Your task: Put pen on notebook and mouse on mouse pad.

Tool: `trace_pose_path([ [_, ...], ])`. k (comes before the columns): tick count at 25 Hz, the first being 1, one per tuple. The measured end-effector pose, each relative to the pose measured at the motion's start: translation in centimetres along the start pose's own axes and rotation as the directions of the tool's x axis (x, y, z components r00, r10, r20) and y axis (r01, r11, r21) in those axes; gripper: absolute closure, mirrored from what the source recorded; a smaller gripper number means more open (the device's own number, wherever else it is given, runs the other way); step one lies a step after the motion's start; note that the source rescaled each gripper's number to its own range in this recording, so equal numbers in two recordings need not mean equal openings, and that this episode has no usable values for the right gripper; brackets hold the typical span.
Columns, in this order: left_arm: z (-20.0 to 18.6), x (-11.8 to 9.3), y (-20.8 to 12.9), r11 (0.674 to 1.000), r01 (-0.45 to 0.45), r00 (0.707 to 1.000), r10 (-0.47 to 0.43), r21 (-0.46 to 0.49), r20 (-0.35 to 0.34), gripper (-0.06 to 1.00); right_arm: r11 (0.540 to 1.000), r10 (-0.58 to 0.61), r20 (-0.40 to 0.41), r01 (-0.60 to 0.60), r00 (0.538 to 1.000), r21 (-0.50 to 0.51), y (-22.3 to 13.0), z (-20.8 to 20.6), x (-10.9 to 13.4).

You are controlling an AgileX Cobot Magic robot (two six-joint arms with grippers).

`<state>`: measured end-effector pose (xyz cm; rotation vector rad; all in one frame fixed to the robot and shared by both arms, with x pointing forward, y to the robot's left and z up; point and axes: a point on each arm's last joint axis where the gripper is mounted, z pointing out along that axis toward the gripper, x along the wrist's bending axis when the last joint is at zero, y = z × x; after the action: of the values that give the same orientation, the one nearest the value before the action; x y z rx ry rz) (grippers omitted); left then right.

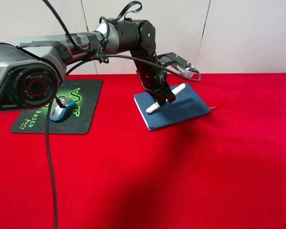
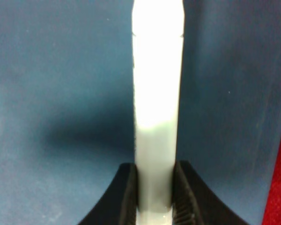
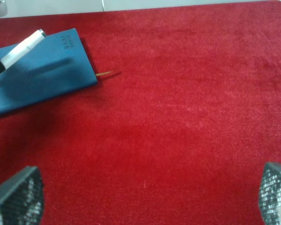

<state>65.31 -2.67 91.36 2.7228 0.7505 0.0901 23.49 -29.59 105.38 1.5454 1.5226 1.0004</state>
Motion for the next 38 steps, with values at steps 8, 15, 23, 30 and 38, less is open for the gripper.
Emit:
trace_pose_path([
  [8,0.1,-0.3,0.1,1.0,0.016,1.0,-0.016,-0.007,0.016,0.43,1.0,0.0,0.0,0.0,1.0,0.0,0.0,0.0,0.0],
  [15,0.1,-0.5,0.5,0.999,0.04,0.999,-0.04,-0.034,0.012,-0.03,1.0,0.0,0.0,0.0,1.0,0.0,0.0,0.0,0.0],
  [23,-0.8,-0.6,0.5,0.998,0.058,0.998,-0.057,-0.03,0.016,-0.05,1.0,0.001,-0.001,-0.001,1.0,0.0,0.0,0.0,0.0],
  [30,-5.8,-1.5,0.3,0.998,0.057,0.997,-0.059,0.039,0.051,-0.05,1.0,0.001,-0.002,-0.001,1.0,0.0,0.0,0.0,0.0],
  [38,-12.0,-1.4,0.2,0.992,0.124,0.99,-0.122,0.02,-0.072,-0.03,1.0,0.001,-0.002,-0.001,1.0,0.0,0.0,0.0,0.0],
])
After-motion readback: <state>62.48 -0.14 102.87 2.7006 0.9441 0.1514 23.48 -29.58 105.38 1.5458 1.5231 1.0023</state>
